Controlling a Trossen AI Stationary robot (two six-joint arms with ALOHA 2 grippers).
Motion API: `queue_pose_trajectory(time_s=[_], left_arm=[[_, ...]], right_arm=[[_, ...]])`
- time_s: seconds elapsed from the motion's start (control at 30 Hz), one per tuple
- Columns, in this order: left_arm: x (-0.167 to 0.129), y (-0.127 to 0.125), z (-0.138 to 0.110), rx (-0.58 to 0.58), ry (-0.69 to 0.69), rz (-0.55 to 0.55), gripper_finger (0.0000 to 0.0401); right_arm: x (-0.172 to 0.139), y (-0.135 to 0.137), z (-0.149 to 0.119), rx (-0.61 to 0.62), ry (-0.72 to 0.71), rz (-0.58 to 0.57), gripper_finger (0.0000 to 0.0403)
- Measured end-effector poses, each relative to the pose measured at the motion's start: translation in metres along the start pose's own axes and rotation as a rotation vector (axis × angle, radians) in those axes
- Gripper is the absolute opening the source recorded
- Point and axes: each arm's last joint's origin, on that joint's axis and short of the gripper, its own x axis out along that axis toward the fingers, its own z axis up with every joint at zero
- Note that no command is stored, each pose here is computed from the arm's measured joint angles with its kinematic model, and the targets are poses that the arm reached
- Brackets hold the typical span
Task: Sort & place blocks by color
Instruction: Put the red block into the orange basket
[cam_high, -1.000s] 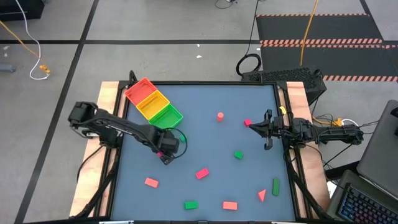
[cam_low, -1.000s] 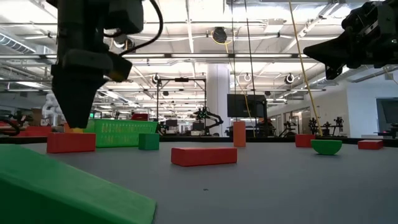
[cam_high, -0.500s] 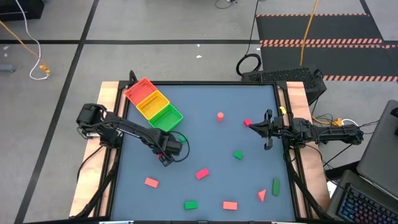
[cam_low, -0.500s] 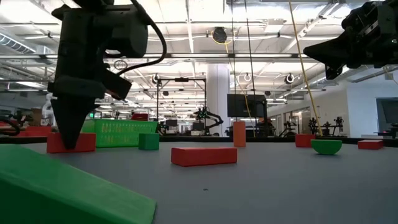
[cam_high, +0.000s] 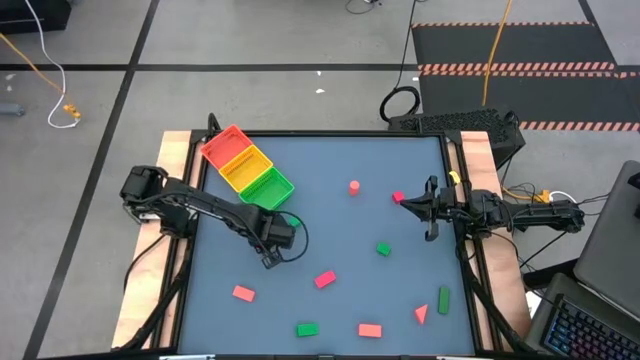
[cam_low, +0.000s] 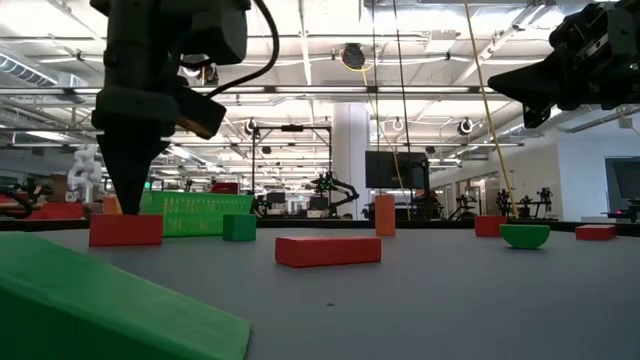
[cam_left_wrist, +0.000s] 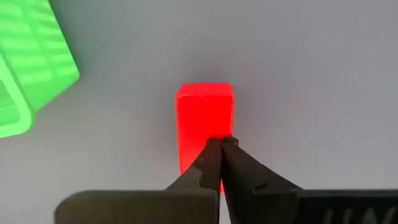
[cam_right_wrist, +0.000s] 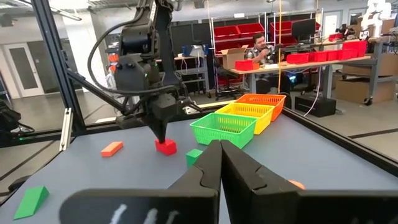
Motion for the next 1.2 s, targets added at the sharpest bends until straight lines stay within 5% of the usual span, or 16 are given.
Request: queue_pose_trajectory(time_s=[0.33, 0.87, 1.2], left_arm=[[-0.0062, 0.0028, -0.0046, -0.001, 0.016, -0.028, 0.0011], [-0.0072, 0.0059, -0.0067, 0.073, 0.007, 0.033, 0.0244], [-0.0049, 0.0044, -0.0047, 0.095, -0.033, 0.060, 0.0291]], right_arm=[[0.0001, 0.0000, 0.0001, 0.000, -0.001, 0.000, 0.0000], [0.0001, 0.0001, 0.0003, 0.000, -0.003, 0.000, 0.0000], [0.0001, 0.0000, 0.0002, 0.000, -0.002, 0.000, 0.0000]])
